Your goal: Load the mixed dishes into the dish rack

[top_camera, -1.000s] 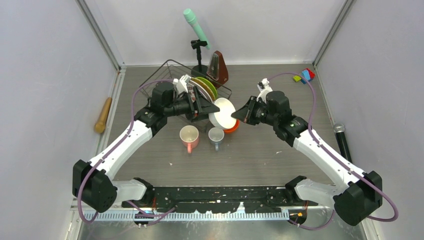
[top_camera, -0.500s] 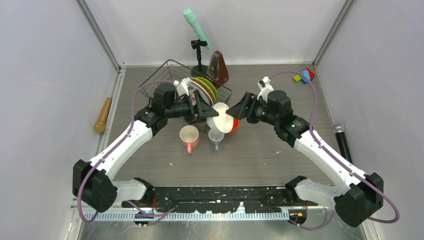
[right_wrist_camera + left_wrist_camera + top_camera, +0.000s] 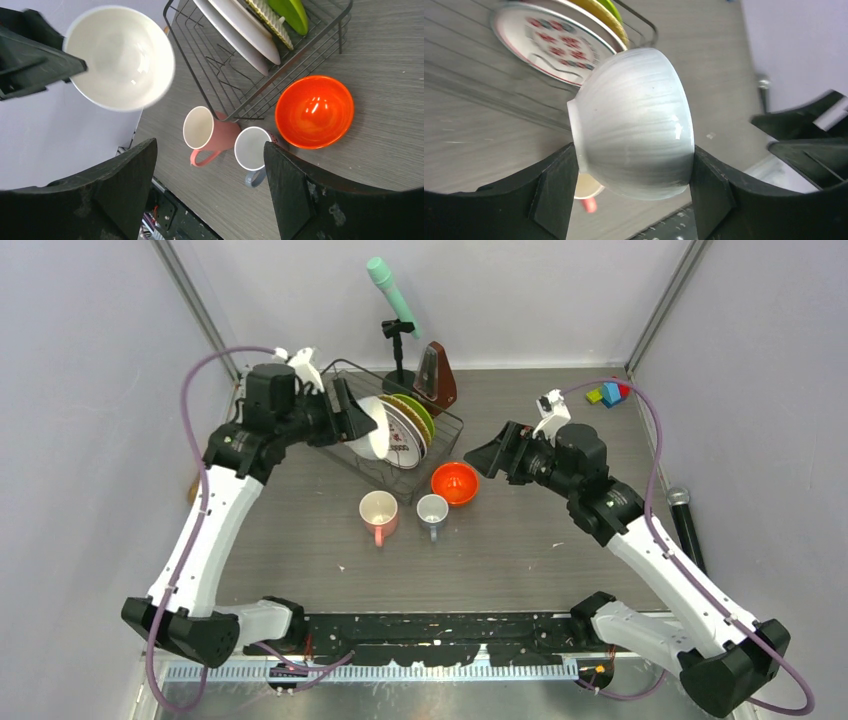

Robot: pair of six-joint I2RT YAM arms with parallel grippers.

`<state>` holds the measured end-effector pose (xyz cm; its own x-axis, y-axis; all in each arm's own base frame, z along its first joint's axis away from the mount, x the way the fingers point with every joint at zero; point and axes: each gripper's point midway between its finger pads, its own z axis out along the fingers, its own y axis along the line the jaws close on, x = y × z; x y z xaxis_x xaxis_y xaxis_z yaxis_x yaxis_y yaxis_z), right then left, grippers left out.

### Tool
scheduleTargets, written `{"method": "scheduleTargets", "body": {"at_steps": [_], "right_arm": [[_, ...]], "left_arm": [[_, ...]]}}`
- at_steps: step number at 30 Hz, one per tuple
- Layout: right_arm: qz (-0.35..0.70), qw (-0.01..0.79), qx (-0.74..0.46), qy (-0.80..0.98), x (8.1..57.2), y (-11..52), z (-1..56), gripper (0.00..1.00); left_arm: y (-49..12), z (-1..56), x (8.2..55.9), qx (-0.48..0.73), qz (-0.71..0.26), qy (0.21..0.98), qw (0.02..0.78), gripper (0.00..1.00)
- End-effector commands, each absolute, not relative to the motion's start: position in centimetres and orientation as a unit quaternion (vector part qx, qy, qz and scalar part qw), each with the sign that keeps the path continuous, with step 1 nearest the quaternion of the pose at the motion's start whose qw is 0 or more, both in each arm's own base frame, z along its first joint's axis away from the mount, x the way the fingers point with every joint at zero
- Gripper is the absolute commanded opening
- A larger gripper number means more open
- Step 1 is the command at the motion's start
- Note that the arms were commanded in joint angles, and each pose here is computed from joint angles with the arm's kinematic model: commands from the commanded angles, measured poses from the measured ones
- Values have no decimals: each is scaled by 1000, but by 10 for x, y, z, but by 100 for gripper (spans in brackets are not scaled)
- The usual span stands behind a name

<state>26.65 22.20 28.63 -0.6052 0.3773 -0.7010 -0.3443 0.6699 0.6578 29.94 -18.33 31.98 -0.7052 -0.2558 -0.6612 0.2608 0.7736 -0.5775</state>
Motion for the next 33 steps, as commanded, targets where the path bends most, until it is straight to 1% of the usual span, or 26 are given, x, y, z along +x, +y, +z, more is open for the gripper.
{"method": "scheduleTargets", "body": {"at_steps": [1,4,7,13,16,19,22,27,29,33], "right_arm": [[390,485,1,783,262,209,317,84],[384,490,-3,782,257,204,321,84],[382,495,-5,781,250,199,325,84],[385,499,-7,776,241,194,332,84],[385,497,-9,778,238,193,332,84],[384,498,-9,777,236,192,330,84],[385,495,-9,779,236,192,328,83],[383,490,-12,783,238,195,327,83],[383,488,-12,784,240,197,328,83],[383,480,-17,789,243,200,328,83]], "left_arm": [[-119,346,315,25,-155,868,471,0],[-88,342,338,11,-49,876,480,0],[-66,332,367,23,46,881,471,0],[-52,322,420,49,142,878,455,0],[-50,316,442,81,176,873,448,0],[-47,311,463,116,214,855,458,0],[-46,311,478,142,230,836,478,0],[-63,308,495,223,205,791,532,0],[-65,300,497,261,199,777,537,0],[-55,282,503,297,178,771,535,0]]}}
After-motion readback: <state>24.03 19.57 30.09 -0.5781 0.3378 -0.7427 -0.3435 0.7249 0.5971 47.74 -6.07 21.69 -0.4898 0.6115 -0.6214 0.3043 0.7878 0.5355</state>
